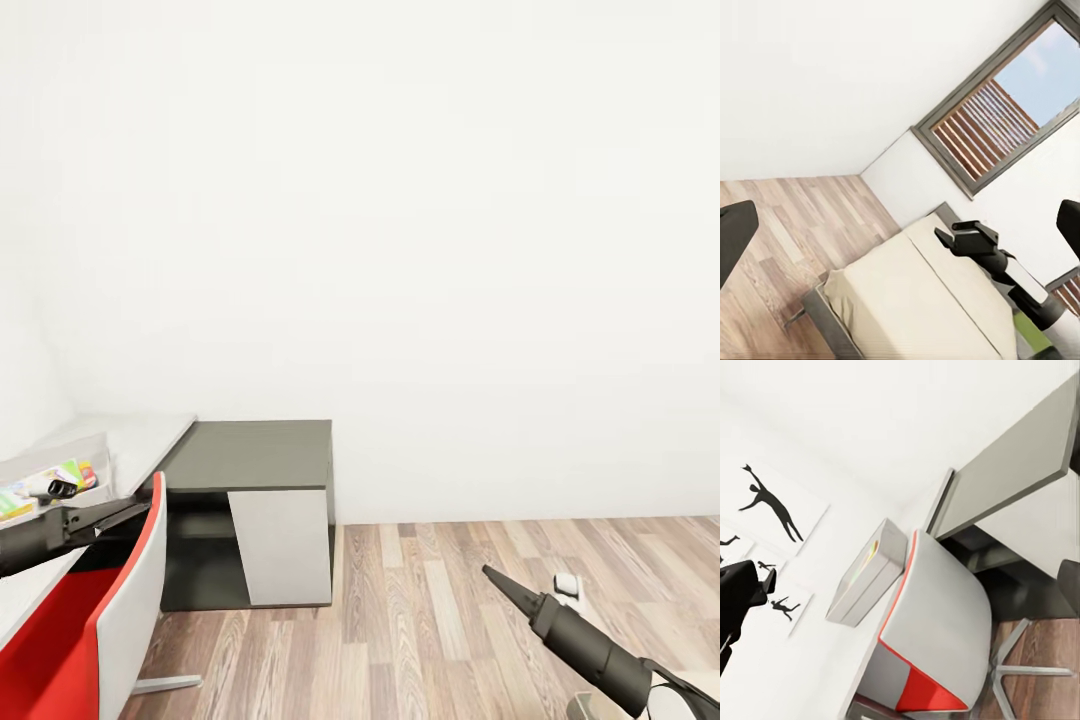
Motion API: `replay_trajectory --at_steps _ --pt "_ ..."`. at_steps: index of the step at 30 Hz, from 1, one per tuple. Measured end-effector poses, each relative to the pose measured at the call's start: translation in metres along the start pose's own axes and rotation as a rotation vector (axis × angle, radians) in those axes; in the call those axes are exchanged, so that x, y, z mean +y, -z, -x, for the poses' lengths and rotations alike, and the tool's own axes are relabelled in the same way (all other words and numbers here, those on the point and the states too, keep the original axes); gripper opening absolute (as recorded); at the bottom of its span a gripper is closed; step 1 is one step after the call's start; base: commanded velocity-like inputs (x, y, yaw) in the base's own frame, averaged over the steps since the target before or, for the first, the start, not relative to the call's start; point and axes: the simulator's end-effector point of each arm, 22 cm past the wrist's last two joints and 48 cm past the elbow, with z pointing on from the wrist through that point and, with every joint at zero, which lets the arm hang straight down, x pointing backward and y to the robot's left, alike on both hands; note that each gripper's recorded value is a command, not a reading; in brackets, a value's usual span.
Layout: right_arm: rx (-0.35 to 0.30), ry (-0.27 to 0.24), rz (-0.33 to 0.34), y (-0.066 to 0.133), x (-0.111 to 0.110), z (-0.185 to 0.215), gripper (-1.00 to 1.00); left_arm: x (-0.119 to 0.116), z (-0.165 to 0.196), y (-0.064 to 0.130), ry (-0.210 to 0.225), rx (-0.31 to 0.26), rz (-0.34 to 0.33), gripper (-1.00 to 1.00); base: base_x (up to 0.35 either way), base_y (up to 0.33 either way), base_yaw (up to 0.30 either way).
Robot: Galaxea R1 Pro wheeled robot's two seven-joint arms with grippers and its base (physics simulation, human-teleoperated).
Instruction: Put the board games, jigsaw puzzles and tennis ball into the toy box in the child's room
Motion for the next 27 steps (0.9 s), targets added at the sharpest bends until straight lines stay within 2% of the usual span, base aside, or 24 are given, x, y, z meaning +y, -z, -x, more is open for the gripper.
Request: replay_trajectory --at_steps 2,6,11,20,25,27 --pt "0.002 0.0 -0.014 0.0 -0.003 -0.001 1.0 0.003 -0.009 -0.006 0.01 0.031 0.006 1.0 0.0 0.0 0.0" --pt "0.005 -0.004 -0.044 -0.002 -0.01 -0.003 1.0 0.019 -0.035 -0.031 0.042 0.096 0.042 1.0 0.0 0.0 0.0" --pt "0.005 -0.011 -0.074 -0.003 -0.016 -0.005 1.0 0.036 -0.055 -0.058 0.067 0.114 0.089 1.0 0.0 0.0 0.0" --pt "0.007 -0.013 -0.09 -0.004 -0.019 -0.006 1.0 0.057 -0.074 -0.09 0.096 0.111 0.164 1.0 0.0 0.0 0.0" --pt "0.007 -0.014 -0.094 -0.004 -0.02 -0.006 1.0 0.075 -0.088 -0.103 0.101 0.134 0.246 1.0 0.0 0.0 0.0" --pt "0.007 -0.014 -0.104 -0.003 -0.022 -0.007 1.0 0.087 -0.095 -0.106 0.1 0.152 0.305 1.0 0.0 0.0 0.0"
